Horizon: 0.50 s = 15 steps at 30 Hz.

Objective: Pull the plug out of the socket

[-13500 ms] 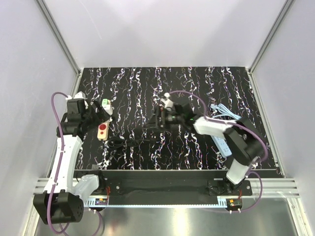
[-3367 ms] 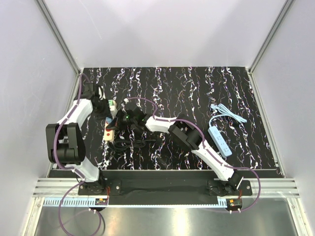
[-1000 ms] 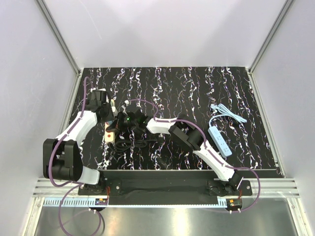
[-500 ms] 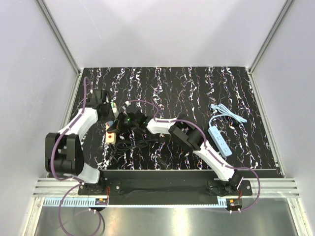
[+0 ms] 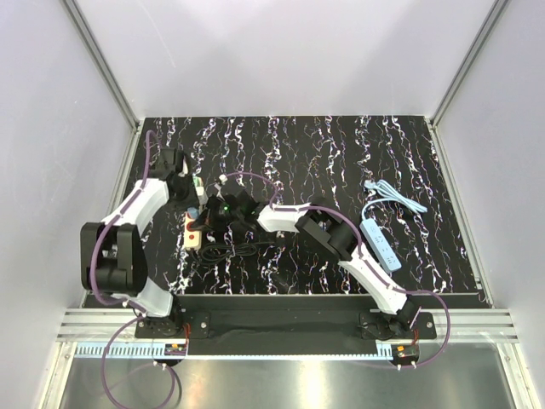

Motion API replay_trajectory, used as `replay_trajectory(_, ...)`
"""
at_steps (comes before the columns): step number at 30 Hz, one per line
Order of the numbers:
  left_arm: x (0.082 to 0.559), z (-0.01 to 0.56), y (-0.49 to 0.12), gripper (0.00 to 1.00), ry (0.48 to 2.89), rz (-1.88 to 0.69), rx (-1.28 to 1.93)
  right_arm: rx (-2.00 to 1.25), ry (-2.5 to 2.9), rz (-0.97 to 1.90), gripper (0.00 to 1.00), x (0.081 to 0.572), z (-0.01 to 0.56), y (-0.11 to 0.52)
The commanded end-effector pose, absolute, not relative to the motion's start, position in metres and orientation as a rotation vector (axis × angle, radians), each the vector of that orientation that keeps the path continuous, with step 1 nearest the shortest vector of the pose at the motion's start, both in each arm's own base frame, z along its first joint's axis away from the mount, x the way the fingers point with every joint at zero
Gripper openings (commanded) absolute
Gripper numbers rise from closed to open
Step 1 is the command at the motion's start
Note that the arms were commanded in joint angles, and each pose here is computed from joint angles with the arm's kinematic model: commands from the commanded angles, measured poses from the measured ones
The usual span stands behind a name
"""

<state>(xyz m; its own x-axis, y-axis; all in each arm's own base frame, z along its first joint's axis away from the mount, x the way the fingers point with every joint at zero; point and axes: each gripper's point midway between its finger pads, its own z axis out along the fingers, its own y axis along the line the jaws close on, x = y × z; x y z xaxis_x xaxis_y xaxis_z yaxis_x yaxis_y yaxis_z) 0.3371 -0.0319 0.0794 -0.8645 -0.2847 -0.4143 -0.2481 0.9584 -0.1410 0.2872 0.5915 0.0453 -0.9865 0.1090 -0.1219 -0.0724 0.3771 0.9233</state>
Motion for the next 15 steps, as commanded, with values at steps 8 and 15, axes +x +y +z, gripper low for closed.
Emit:
replay_trajectory(8,0.349,0.151,-0.051,0.47,2.396,-0.285,-0.323,-0.125,2.659,1.266,0.27,0.279,-0.009,0.530)
replay_trajectory(15,0.347,0.157,-0.051,0.62,2.389,-0.315,-0.298,-0.148,2.644,1.294,0.34,0.272,0.016,0.521)
